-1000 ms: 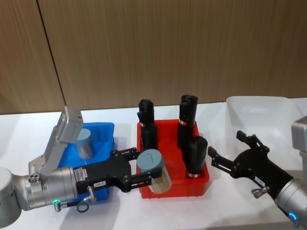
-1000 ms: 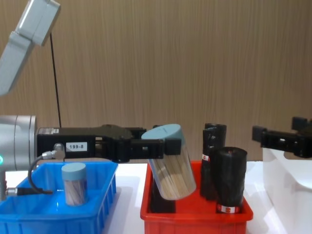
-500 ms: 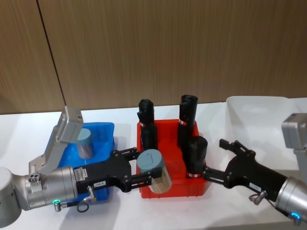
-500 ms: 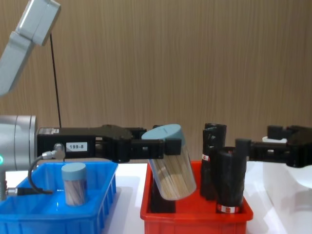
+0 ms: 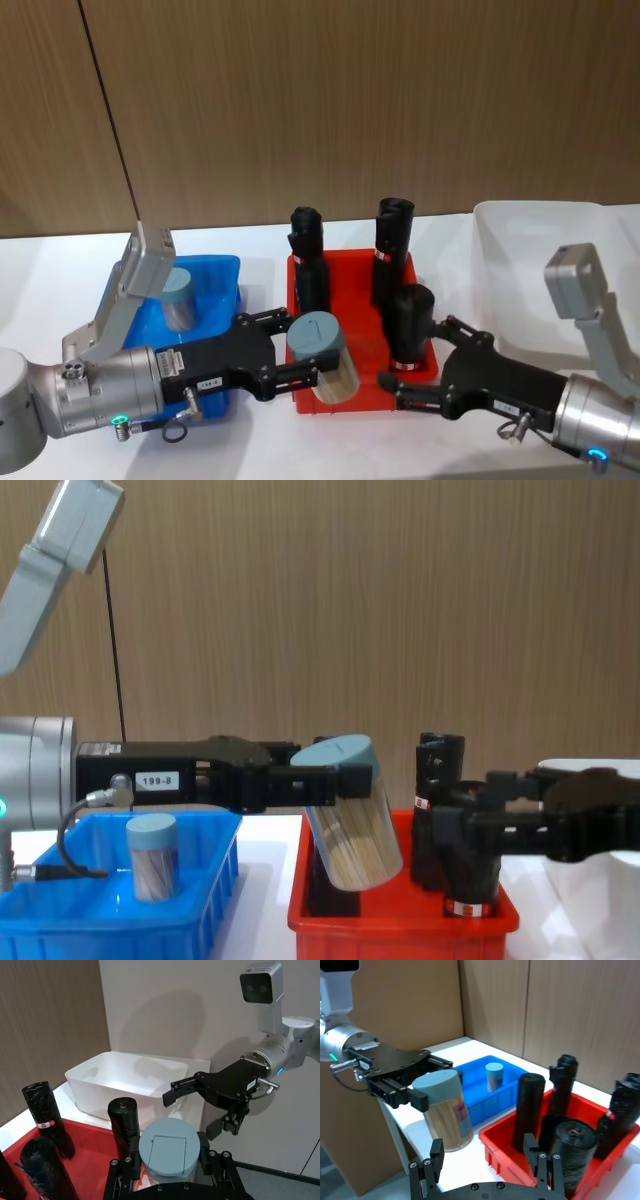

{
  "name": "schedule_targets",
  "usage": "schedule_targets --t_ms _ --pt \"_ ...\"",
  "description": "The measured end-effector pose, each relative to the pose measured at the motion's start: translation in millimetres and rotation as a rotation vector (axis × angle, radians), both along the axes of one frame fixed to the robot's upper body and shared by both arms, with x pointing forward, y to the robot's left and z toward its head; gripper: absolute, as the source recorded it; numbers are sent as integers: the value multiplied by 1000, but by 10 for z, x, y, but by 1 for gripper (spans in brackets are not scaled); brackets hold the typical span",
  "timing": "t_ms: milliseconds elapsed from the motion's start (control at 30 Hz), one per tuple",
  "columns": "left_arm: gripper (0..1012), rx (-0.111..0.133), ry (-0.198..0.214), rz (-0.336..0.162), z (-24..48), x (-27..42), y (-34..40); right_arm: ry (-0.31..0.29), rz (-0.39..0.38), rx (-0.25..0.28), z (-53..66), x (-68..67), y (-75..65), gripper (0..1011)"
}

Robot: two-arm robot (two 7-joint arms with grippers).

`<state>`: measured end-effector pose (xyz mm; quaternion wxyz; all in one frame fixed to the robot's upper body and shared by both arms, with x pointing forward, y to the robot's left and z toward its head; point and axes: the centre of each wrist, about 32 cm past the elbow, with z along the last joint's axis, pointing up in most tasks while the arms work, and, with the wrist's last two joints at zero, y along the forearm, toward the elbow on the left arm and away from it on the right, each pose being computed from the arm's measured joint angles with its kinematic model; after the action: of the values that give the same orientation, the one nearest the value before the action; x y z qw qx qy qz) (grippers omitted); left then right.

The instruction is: Pick the cotton swabs from the blue box and place them into the white box.

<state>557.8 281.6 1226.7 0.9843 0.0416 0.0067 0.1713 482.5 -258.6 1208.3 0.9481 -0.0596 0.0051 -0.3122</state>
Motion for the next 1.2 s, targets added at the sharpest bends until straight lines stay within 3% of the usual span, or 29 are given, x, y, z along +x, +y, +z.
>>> schedule_targets --t_ms 667,1200 --pt "664 0 0 0 0 0 0 33 100 -30 -83 146 224 1002" --pt "664 0 0 0 0 0 0 31 131 -33 -111 237 395 1002"
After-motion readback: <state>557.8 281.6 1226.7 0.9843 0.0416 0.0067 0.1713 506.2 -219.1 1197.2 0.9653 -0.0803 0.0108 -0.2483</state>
